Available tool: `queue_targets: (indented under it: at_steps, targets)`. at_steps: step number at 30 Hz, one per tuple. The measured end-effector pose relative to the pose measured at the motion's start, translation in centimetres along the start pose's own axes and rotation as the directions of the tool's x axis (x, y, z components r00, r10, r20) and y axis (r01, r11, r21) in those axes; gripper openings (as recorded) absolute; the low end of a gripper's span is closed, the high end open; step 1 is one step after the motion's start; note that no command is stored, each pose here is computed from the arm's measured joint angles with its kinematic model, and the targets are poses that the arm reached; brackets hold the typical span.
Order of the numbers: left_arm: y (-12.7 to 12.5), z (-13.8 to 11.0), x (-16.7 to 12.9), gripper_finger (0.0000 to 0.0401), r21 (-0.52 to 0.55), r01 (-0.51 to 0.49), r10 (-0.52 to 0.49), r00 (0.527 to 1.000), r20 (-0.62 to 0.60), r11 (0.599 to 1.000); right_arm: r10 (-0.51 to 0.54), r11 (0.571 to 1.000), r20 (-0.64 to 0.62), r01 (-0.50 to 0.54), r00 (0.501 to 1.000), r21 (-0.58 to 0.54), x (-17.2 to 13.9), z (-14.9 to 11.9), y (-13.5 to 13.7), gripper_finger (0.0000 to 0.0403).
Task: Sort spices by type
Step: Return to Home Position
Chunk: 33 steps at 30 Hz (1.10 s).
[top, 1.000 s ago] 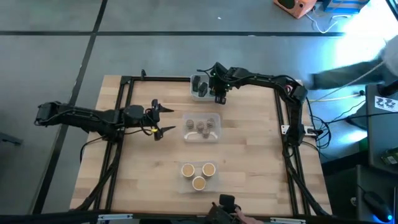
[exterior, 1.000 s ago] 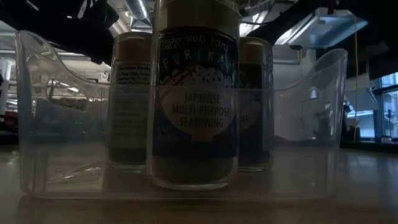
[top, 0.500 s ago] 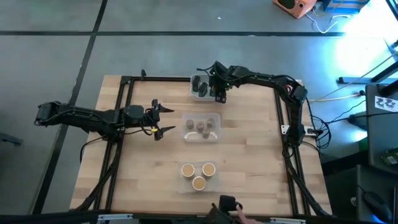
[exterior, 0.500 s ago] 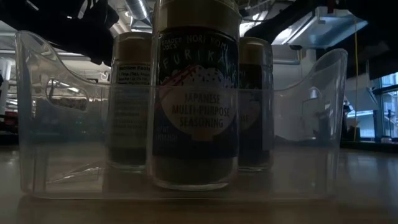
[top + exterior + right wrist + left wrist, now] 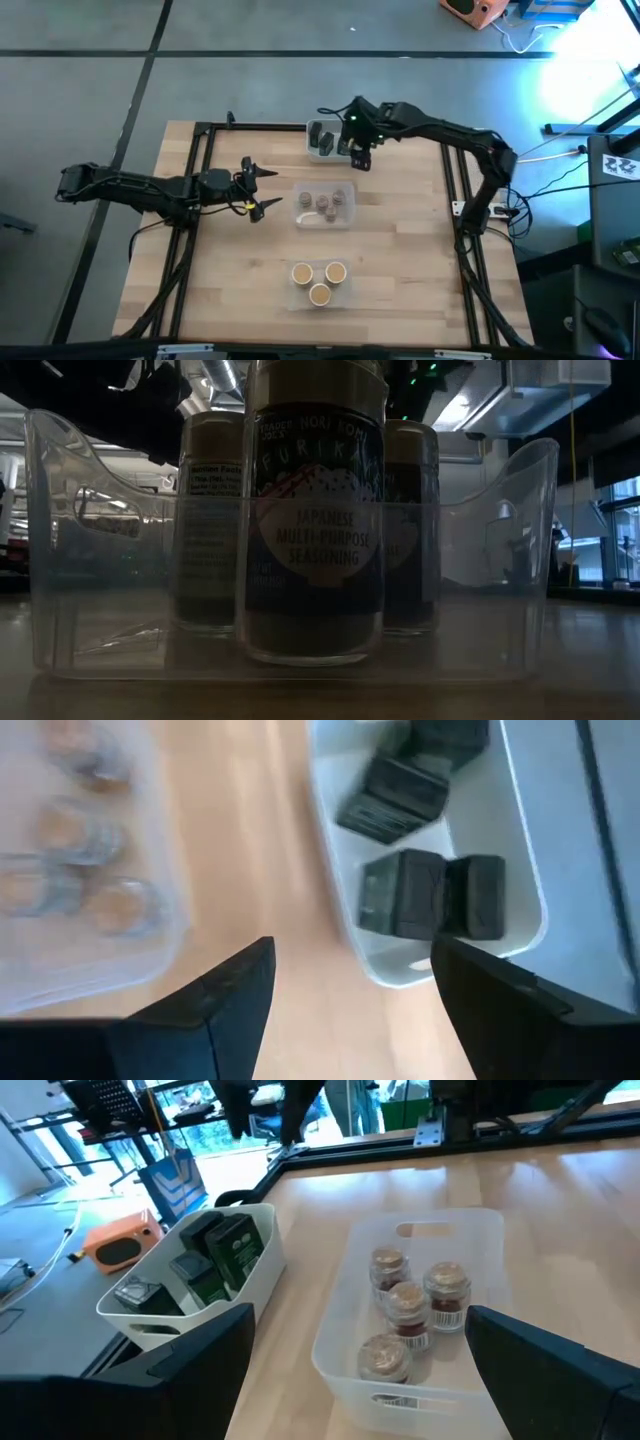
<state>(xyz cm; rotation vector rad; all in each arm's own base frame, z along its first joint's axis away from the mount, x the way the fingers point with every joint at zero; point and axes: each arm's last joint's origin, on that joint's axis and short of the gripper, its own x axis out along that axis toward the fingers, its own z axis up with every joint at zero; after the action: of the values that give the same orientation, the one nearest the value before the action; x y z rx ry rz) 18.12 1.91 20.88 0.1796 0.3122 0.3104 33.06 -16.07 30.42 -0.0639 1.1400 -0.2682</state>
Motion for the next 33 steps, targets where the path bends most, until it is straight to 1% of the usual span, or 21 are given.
queue_targets:
  at_steps: [3,5,10,13,16,19,21,25,28,31,33]
  targets:
    - [0.0,0.0,0.0,0.0345,-0.006,0.0,0.0,1.0,0.001,1.0,0.038,0.999,0.077,-0.038,0.996,0.0,-1.7,-0.8,0.5,0.0268]
    - [0.1,0.0,0.0,0.0345,-0.006,-0.003,0.003,1.0,-0.002,1.0,0.056,0.998,0.129,-0.056,0.99,0.0,-2.2,-1.8,0.8,0.0268]
    - [0.4,-0.1,0.1,0.0345,-0.017,-0.02,0.02,1.0,-0.011,1.0,0.014,1.0,0.262,-0.018,0.965,0.011,-2.5,-5.5,2.1,0.0269]
    - [0.4,-0.1,0.1,0.0345,-0.024,-0.024,0.023,1.0,-0.01,0.999,-0.003,0.997,0.321,-0.022,0.947,0.076,-2.1,-8.4,3.0,0.0269]
    - [0.4,-0.1,0.1,0.0345,-0.048,-0.024,0.024,1.0,-0.007,0.999,0.009,0.988,0.382,-0.068,0.924,0.142,-2.1,-11.5,4.4,0.0269]
    - [0.4,-0.1,0.1,0.0345,-0.072,-0.022,0.022,1.0,-0.007,0.997,-0.007,0.975,0.436,-0.09,0.9,0.203,-2.2,-14.4,6.1,0.0269]
    - [0.4,-0.1,0.1,0.0345,-0.085,-0.022,0.021,1.0,-0.007,0.996,-0.018,0.968,0.487,-0.106,0.873,0.225,-2.5,-16.1,7.2,0.0269]
    - [0.4,-0.1,0.1,0.0345,-0.098,-0.022,0.021,1.0,-0.007,0.995,-0.023,0.96,0.599,-0.149,0.801,0.237,-2.9,-18.5,8.8,0.0269]
    - [0.4,-0.1,0.1,0.0345,-0.117,-0.022,0.022,1.0,-0.007,0.993,-0.056,0.957,0.658,-0.147,0.751,0.249,-3.3,-19.6,9.2,0.0269]
    - [0.4,-0.1,0.1,0.0343,-0.134,-0.023,0.022,1.0,-0.007,0.991,-0.085,0.958,0.679,-0.129,0.729,0.258,-3.5,-20.6,9.3,0.0269]
    - [0.4,-0.1,0.1,0.0334,-0.149,-0.023,0.023,1.0,-0.007,0.988,-0.081,0.962,0.707,-0.131,0.703,0.241,-3.4,-20.9,9.4,0.0269]
